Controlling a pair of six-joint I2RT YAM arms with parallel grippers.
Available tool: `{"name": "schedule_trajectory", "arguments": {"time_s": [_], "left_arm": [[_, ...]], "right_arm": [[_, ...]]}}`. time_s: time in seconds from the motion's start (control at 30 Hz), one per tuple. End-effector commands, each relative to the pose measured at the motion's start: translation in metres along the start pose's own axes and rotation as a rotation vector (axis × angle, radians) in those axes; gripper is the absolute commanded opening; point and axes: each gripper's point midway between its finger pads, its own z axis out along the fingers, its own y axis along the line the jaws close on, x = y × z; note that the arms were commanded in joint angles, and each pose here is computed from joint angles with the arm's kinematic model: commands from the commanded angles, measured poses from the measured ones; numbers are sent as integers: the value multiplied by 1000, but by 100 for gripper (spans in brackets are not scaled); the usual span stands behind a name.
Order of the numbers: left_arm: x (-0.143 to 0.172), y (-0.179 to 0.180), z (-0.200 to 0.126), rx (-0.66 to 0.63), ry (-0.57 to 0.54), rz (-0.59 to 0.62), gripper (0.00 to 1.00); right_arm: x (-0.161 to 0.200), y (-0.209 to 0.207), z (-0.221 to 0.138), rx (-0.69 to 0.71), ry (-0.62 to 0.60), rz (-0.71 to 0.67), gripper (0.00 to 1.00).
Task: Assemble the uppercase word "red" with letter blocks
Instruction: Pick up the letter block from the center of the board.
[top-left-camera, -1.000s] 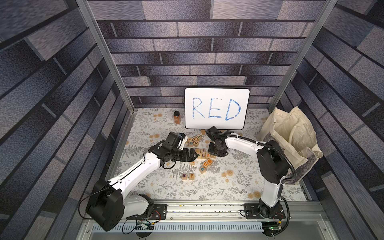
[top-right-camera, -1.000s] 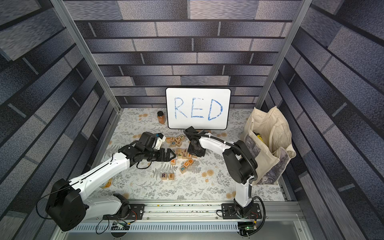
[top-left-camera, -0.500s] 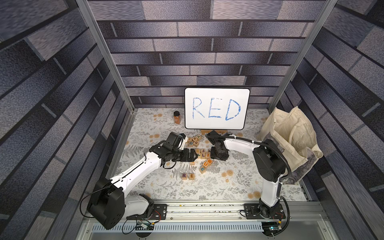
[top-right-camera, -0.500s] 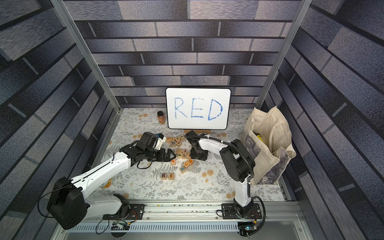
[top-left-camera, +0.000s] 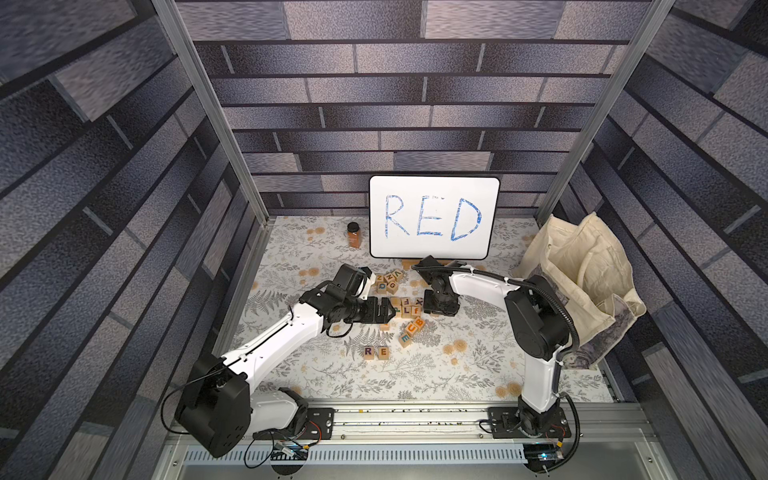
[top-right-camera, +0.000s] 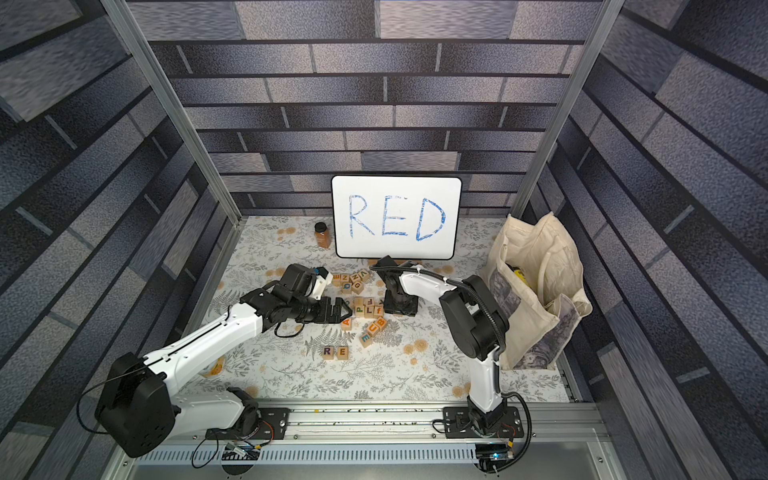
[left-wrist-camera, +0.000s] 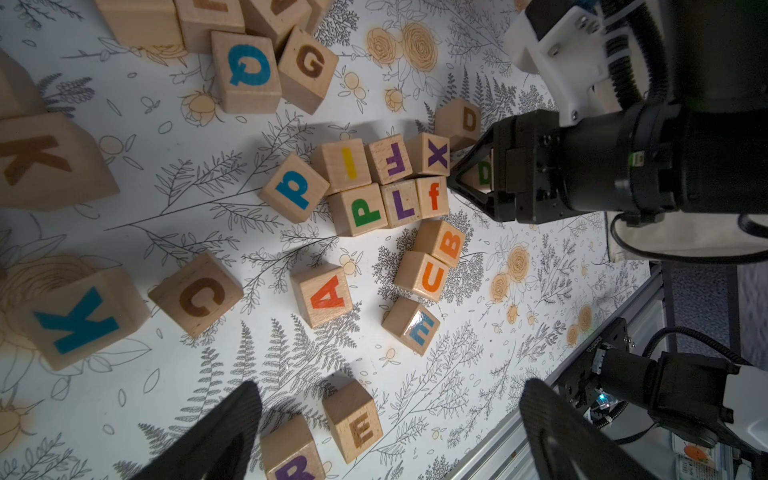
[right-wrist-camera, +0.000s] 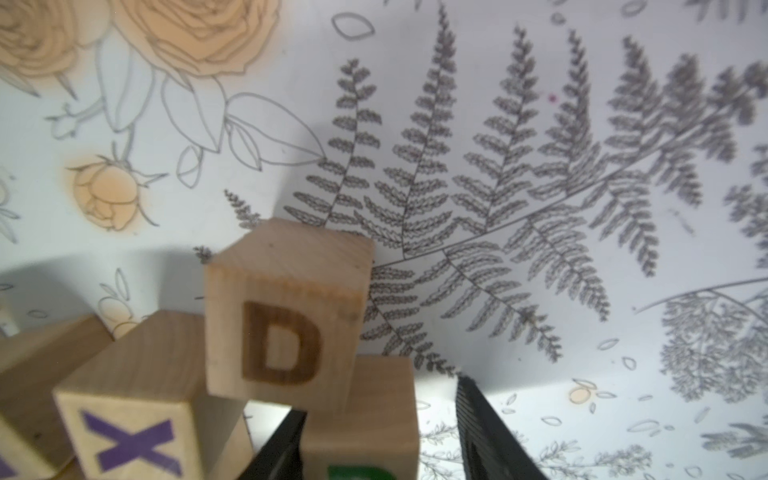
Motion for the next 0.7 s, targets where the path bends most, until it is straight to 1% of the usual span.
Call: {"name": "schedule_trajectory", "arguments": {"time_s": [0.0,0.13,0.23,0.33,0.4,0.67], "left_arm": [[-6,-5,-3,15,-4,15,100],[-7,-5,-3,14,-7,13,100],[-7,-5,-2,14,-9,9,100],[-7,-6,-2,13,-10,9,100],[-7,-7,-1,15,-10,10,100],[-3,-13,2,15,-6,21,100]], "right_arm": [[-5,-5,0,26,5,-26,47],[-5,-5,1,24,12,-32,42],[-6,-4,-1,21,8,-33,34],[-7,-6,-4,26,0,-37,21],[-7,-7,-8,25,-6,-41,16],[-7,-8,-25,1,-32,-43,16]]}}
